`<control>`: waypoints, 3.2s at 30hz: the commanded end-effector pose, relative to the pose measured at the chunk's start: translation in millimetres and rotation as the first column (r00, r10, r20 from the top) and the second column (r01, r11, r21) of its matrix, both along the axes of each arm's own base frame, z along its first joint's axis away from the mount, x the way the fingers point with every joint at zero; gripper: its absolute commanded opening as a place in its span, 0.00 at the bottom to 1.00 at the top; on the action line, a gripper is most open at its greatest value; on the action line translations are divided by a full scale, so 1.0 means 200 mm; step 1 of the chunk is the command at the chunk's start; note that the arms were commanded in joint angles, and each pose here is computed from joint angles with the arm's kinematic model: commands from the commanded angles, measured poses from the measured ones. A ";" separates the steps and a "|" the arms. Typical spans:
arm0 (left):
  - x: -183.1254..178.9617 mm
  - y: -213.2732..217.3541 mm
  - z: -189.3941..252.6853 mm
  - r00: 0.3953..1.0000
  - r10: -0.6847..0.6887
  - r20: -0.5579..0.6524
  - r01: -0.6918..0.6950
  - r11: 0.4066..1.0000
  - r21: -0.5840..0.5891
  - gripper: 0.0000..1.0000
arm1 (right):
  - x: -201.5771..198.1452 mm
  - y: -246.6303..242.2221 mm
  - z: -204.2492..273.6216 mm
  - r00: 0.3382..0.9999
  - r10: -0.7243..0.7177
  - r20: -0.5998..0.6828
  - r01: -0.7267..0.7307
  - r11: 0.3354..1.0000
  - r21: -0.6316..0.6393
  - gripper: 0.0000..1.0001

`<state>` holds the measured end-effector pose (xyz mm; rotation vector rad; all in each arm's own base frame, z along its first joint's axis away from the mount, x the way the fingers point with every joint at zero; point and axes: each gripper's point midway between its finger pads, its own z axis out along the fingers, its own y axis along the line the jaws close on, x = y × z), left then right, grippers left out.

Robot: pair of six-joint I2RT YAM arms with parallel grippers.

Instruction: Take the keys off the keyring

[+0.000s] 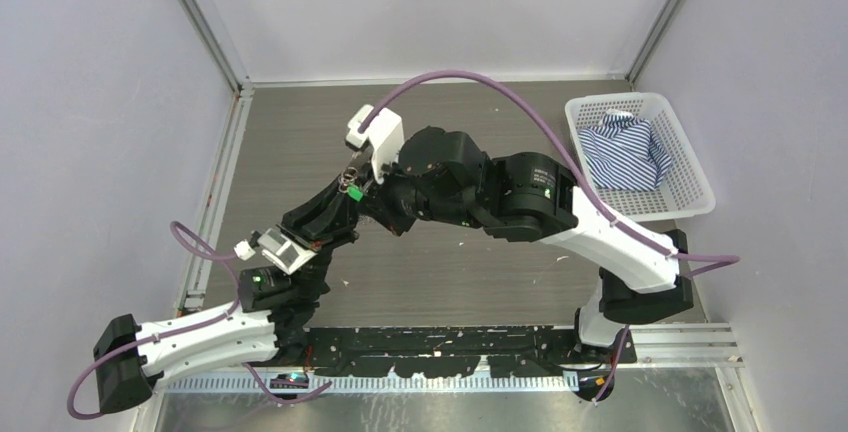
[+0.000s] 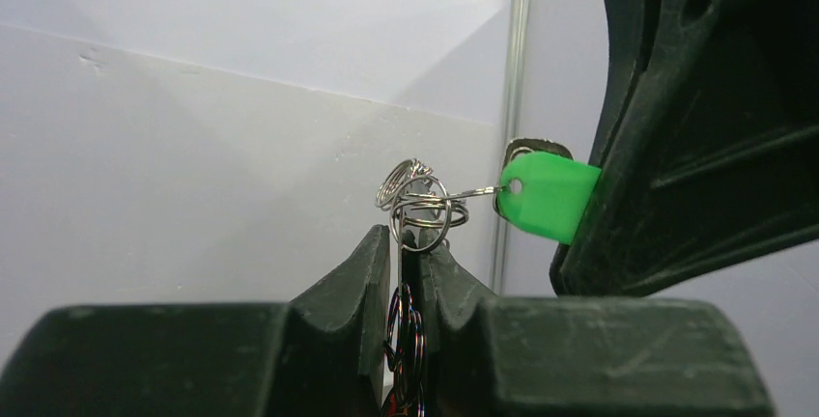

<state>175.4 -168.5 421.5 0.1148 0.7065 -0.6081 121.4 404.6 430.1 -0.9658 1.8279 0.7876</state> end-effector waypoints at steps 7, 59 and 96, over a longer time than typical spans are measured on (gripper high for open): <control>-0.05 0.21 0.15 1.000 0.017 0.015 -0.014 0.980 -0.197 0.00 | -0.22 0.01 0.02 0.982 0.147 0.121 -0.141 0.988 -0.061 0.01; -0.04 -0.29 -0.24 0.964 -0.089 -0.250 0.228 0.760 0.608 0.00 | 0.09 -0.33 0.02 0.987 0.009 0.158 0.010 0.993 -0.121 0.01; -0.24 -0.32 -0.02 0.966 -0.258 0.010 0.122 0.492 0.862 0.00 | 0.17 -0.34 0.13 0.978 -0.016 0.206 0.008 0.999 0.037 0.01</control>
